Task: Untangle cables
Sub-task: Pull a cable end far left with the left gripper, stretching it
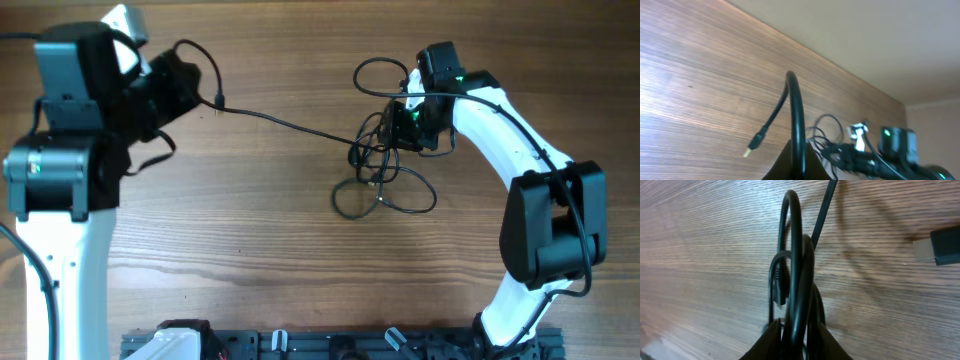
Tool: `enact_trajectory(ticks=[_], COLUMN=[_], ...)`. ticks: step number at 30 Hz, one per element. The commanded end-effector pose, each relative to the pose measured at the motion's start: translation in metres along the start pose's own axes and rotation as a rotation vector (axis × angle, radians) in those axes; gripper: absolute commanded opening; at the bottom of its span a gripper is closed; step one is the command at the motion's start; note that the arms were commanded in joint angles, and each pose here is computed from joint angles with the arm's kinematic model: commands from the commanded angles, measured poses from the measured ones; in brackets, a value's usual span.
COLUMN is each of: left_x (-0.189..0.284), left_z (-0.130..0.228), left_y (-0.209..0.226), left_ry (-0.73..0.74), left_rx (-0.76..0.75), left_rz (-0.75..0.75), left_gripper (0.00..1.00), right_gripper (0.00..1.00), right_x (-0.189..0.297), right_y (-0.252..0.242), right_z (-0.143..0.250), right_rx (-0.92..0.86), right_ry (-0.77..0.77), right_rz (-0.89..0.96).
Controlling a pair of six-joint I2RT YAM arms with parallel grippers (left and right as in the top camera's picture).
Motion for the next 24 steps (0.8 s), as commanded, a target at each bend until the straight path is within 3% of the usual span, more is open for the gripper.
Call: enact_trajectory(ticks=[1,6,11,18,24], left_x=[0.004,0.020,0.033,0.027,-0.013], left_z=[-0.018,-0.036,-0.045,-0.044,-0.026], left_y=[0.023,0.037,0.045,0.055,0.073], left_ry=[-0.024,-0.089,-0.150,-0.142,0.044], left_rx=[-0.013,0.017,0.050,0.107,0.221], left_rz=[0.072,0.247,0.273,0.187,0.038], left_gripper=[0.04,0.04,0.04,0.04,0.04], right_gripper=[0.23,0.28,0.33,0.38,0.38], right_x=[-0.003,-0.004,-0.013,-0.018,-0.018], right_y=[-0.011,-0.015,-0.025,-0.028,-0.028], right_z=[-0.007,-0.009,-0.012,-0.012,-0.012], right_rx=[-0.038,-0.042,-0.065,-0.072,-0.072], right_ry=[-0.062,-0.074,-0.047,-0.035,-0.033], right_rz=[0.139,0.167,0.186,0.194,0.196])
Point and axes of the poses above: each gripper's point midway between its finger pads, its own x axis back along the fingers, its own y axis along the line the jaws close on, z = x × y, the point moved 10 cm from there along x, back along the fingers, and after that the axes turned 9 degrees about -x, right-handed, at the moved point
